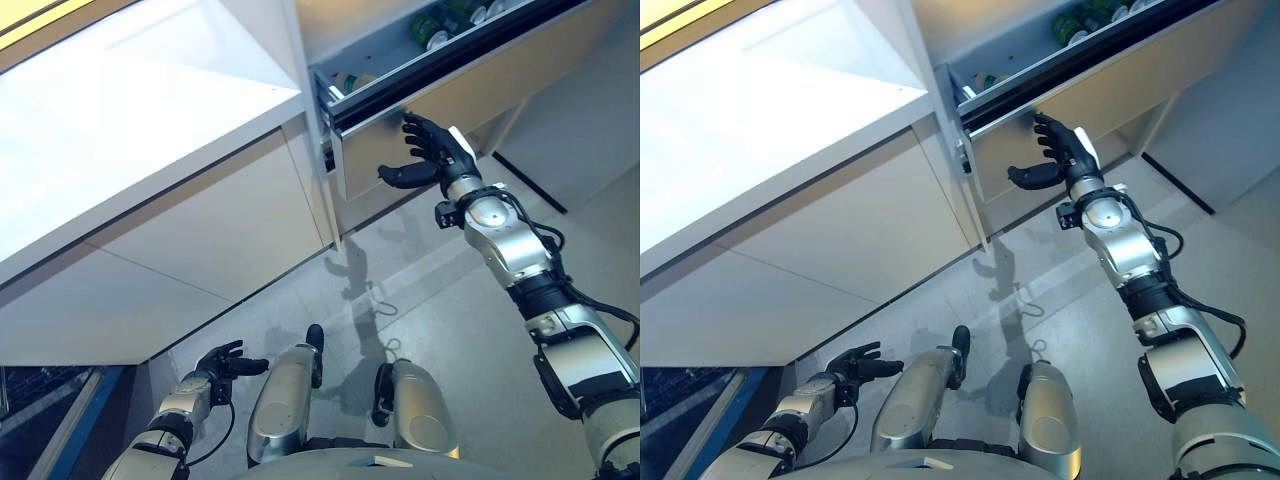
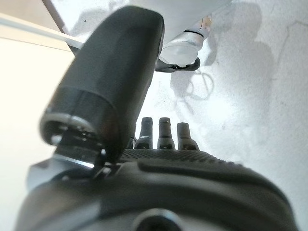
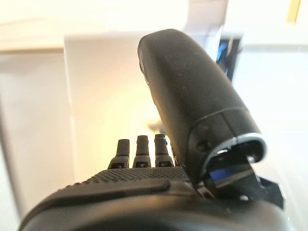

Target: Put drinks into fridge and close the fridge

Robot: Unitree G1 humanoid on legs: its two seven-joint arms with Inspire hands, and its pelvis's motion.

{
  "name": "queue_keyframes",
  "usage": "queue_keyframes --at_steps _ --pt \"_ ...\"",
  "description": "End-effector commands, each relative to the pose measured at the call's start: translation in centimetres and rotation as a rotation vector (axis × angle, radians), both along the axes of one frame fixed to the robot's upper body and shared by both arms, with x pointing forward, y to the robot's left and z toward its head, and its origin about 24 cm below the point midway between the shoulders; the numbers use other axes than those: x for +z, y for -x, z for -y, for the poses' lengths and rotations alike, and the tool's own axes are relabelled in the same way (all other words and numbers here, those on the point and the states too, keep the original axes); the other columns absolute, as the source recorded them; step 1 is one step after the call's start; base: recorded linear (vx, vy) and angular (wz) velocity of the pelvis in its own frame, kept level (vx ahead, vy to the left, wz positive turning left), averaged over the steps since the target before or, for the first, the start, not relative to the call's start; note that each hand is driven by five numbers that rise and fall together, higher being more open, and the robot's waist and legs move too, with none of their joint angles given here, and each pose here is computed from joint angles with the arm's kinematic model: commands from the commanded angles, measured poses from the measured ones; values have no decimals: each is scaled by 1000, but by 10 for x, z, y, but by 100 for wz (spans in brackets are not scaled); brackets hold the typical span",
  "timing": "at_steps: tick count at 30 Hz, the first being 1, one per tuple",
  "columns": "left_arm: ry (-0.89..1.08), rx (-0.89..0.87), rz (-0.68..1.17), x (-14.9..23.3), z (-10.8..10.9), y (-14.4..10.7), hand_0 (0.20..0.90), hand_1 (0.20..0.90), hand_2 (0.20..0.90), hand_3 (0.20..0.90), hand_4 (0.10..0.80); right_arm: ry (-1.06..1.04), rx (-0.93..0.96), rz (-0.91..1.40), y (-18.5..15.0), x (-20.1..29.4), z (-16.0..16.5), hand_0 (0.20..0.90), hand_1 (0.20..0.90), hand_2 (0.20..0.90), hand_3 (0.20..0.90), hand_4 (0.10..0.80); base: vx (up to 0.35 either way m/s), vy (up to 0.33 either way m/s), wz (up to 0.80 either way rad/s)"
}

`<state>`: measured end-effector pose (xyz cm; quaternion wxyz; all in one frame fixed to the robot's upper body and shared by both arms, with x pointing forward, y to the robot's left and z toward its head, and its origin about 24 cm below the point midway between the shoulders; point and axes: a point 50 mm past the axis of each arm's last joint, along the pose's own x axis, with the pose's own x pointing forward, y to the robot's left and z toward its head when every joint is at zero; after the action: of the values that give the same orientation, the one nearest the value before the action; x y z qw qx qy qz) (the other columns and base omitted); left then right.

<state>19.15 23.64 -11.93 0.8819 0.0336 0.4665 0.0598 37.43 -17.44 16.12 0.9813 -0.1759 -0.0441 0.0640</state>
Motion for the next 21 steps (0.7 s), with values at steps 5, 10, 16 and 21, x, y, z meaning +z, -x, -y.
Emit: queue_keyframes --at_steps 5,10,16,21 --pt "-44 -76 -19 -2 -9 16 900 900 900 900 800 -164 246 416 5 97 -69 900 900 900 900 800 -52 21 19" --pt "-19 -36 -25 -7 -11 28 900 900 900 900 800 -177 187 360 7 71 -42 900 900 900 900 800 -101 31 -1" --pt "59 46 -33 -14 -8 48 900 900 900 900 800 -222 60 94 42 -33 16 900 900 900 900 800 -128 27 -22" --pt "91 147 -30 -19 -10 68 900 900 900 900 800 -202 -223 -258 116 -153 75 900 900 900 900 800 -109 -2 -35"
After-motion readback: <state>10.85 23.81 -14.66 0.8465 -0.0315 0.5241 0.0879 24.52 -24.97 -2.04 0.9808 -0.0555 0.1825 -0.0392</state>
